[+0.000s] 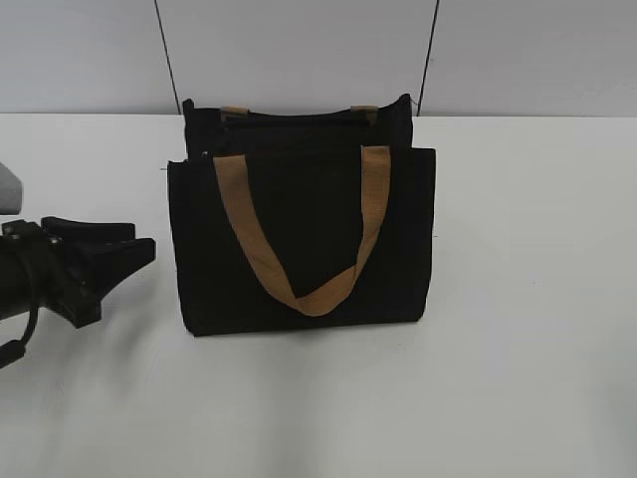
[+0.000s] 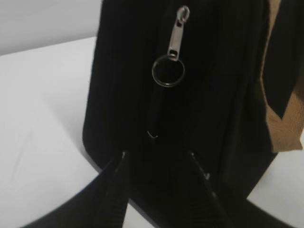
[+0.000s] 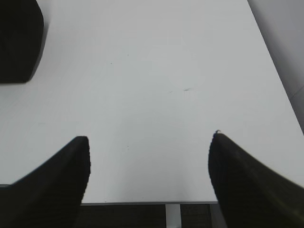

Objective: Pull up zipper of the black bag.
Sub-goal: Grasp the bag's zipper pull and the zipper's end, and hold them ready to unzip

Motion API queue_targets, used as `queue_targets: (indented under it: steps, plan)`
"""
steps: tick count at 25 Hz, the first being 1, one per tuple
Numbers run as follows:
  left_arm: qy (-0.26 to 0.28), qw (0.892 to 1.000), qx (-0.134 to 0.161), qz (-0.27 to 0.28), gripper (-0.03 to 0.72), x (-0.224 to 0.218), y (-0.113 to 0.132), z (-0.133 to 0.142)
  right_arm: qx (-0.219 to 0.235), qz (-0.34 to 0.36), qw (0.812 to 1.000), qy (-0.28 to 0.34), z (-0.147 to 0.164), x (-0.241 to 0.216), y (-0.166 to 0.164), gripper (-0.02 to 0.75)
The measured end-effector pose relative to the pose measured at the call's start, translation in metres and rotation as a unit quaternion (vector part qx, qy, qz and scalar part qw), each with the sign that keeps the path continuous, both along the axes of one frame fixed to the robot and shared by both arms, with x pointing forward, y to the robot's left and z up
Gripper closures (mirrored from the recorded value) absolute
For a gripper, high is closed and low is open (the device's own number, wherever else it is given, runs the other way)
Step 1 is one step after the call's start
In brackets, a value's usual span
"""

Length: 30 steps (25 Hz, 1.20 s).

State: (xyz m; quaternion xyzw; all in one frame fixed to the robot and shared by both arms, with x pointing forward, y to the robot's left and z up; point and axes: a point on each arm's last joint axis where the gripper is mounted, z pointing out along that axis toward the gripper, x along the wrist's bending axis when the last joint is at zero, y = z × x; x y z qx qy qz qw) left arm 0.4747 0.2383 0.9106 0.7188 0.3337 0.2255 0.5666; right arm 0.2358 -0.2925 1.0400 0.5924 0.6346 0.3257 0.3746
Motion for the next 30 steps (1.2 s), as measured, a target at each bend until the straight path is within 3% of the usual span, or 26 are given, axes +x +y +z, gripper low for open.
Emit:
queue_targets:
  steps: [6,12,20,26,30]
  plan:
    - [-0.010,0.998,0.015,-0.067,0.298,0.041,-0.008,-0.018,0.000,0.000,1.000,0.000,0.000,0.000,0.000,0.149]
    - [-0.023,0.992,0.031,-0.121,0.285,0.072,-0.013,-0.030,0.000,0.000,1.000,0.000,0.000,0.000,0.000,0.149]
    - [-0.025,0.990,-0.010,-0.141,0.285,0.091,-0.018,-0.040,0.000,0.000,1.000,0.000,0.000,0.000,0.000,0.149]
    - [-0.012,0.985,-0.016,-0.174,0.308,0.088,-0.031,-0.045,0.000,0.000,1.000,0.000,0.000,0.000,0.000,0.149]
    - [-0.014,0.987,-0.023,-0.160,0.316,0.090,-0.034,-0.044,0.000,0.000,1.000,0.000,0.000,0.000,0.000,0.149]
